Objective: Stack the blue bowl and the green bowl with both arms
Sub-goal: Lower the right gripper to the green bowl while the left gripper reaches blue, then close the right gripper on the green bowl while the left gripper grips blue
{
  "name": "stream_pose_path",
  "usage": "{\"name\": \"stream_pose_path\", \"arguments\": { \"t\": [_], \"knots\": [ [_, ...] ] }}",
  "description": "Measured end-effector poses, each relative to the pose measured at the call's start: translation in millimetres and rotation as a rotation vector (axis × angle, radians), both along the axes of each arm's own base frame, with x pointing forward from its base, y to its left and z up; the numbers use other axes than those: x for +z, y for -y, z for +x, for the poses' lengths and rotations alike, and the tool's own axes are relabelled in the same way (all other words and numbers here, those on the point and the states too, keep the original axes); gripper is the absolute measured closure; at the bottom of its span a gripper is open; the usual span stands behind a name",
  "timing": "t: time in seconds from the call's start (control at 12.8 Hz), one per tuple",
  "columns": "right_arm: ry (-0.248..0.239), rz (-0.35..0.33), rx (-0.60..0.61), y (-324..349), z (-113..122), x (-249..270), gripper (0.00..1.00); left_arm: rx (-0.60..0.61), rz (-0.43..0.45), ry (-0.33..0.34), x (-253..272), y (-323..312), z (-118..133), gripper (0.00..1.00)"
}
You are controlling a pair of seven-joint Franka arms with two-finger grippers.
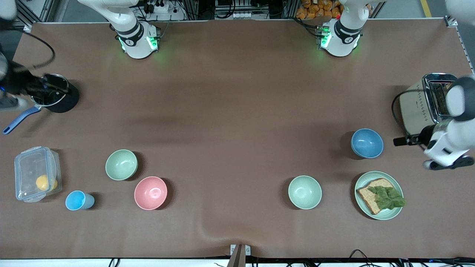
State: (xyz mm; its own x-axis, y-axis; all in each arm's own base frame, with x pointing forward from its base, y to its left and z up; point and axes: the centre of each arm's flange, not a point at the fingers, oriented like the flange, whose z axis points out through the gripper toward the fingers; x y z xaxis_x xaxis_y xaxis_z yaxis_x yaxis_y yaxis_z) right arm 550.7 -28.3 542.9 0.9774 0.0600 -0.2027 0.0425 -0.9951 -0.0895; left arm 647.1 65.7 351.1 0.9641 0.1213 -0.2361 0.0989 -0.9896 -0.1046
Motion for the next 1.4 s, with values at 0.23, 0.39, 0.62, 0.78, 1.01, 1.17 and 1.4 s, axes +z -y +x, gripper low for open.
{"name": "stream_pose_path", "arguments": {
  "t": [0.23, 0.39, 0.62, 0.78, 1.01, 1.17, 1.4],
  "knots": [
    [-0.06, 0.006, -0.006, 6, 30, -72, 0.0, -0.003, 0.001, -0.065, -58, -5, 1, 0.0],
    [-0.087, 0.016, -0.014, 18, 45, -116, 0.0, 0.007, -0.006, -0.097, -79, -8, -1, 0.0],
    [-0.086, 0.021, -0.013, 19, 67, -178, 0.0, 0.014, -0.013, -0.126, -100, -11, -3, 0.0],
    [-0.076, 0.025, -0.01, 20, 80, -223, 0.0, 0.013, -0.016, -0.134, -106, -9, -4, 0.0],
    [-0.111, 0.094, -0.052, 14, 92, -282, 0.0, 0.013, -0.018, -0.148, -115, -9, -5, 0.0],
    [-0.113, 0.099, -0.044, 14, 100, -305, 0.0, 0.014, -0.019, -0.156, -121, -9, -6, 0.06],
    [-0.075, 0.1, -0.017, 16, 114, -320, 0.0, 0.015, -0.021, -0.168, -128, -10, -8, 0.19]
  ]
}}
